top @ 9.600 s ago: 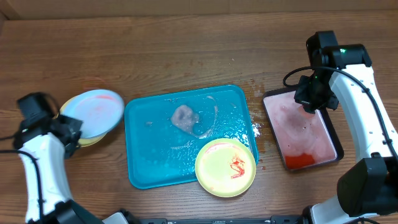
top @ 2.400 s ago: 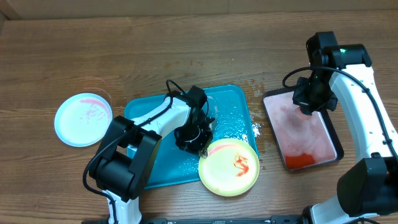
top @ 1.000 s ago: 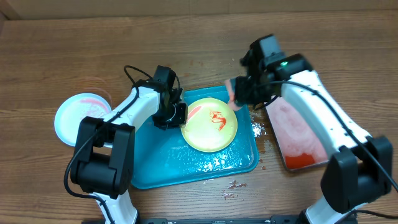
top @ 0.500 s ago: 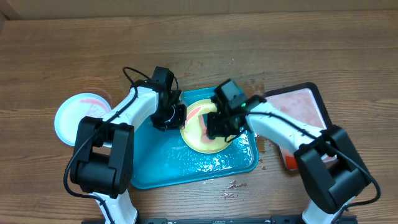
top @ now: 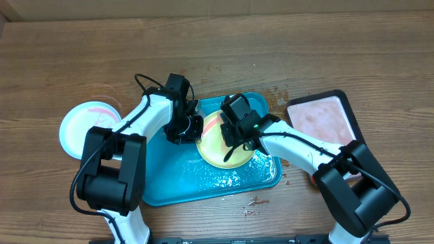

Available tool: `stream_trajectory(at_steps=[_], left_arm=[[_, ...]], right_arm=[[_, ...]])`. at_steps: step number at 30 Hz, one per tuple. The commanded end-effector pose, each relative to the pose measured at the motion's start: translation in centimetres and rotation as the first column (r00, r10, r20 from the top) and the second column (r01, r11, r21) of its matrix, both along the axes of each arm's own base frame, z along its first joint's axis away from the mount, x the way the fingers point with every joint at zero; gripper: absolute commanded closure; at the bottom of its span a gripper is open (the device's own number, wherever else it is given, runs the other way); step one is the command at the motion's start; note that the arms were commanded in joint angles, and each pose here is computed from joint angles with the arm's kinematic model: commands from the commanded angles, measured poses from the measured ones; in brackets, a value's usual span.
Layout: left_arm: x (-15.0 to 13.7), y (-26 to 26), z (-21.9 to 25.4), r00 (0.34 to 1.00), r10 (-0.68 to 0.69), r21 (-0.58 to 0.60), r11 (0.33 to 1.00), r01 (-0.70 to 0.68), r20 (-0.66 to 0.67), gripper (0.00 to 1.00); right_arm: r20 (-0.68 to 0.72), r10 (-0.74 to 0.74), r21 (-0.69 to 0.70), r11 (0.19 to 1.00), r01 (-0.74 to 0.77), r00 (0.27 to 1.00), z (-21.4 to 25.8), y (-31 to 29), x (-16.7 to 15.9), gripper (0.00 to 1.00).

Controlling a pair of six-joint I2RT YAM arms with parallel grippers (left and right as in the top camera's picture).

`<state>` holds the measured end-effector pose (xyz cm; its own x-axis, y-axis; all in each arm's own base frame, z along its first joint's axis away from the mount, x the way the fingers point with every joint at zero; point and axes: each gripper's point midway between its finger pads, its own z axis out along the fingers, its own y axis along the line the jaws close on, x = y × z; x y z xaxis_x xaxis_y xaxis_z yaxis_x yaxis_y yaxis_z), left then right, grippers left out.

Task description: Clean dirty plates on tray and stack at the side

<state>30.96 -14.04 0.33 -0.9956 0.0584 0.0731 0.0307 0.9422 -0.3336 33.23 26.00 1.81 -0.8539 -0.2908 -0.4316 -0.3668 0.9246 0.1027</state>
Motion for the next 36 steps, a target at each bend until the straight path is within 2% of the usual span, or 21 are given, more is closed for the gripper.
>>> stream_trajectory(at_steps=[1,6,10,12,17,24,26,31,36], left_arm=[[-1.7,0.7,-1.8,0.997,-0.018,0.023,1.000,0.019,-0.071,0.96],[-1.9,0.7,-1.8,0.997,-0.017,0.025,0.999,0.019,-0.078,0.96],[-1.9,0.7,-1.8,0.997,-0.018,0.025,0.999,0.020,-0.078,0.96],[-1.9,0.7,-1.8,0.997,-0.018,0.025,0.999,0.020,-0.078,0.95],[-1.9,0.7,-1.8,0.997,-0.018,0.025,0.999,0.020,-0.079,0.96],[-2.0,0.7,-1.8,0.997,-0.018,0.026,0.999,0.020,-0.081,0.95],[-2.0,0.7,-1.8,0.997,-0.018,0.026,0.999,0.020,-0.081,0.96],[-2.0,0.7,-1.8,0.996,-0.017,0.026,0.999,0.020,-0.082,0.95],[-2.2,0.8,-1.7,0.996,-0.017,0.028,0.999,0.020,-0.089,0.96]], right_arm=[[0.059,0.221,-0.218,0.955,-0.203,0.974,-0.2,-2.0,0.5,0.96],[-0.097,0.324,-0.297,0.893,-0.338,0.941,-1.6,-4.1,-2.7,0.96],[-0.214,0.382,-0.239,0.872,-0.427,0.899,-2.2,-4.1,-5.5,0.96],[-0.237,0.413,-0.196,0.866,-0.459,0.880,-2.2,-3.4,-6.4,0.96],[-0.242,0.597,-0.045,0.781,-0.624,0.765,-1.9,0.4,-9.6,0.96],[-0.232,0.695,-0.161,0.663,-0.731,0.681,-2.1,2.4,-12.3,0.96],[-0.206,0.651,-0.201,0.703,-0.683,0.731,-2.1,2.5,-11.7,0.96],[-0.065,0.423,-0.286,0.860,-0.423,0.904,-1.4,1.6,-6.9,0.96],[0.076,0.140,-0.181,0.976,-0.125,0.987,-0.1,0.9,-1.8,0.96]])
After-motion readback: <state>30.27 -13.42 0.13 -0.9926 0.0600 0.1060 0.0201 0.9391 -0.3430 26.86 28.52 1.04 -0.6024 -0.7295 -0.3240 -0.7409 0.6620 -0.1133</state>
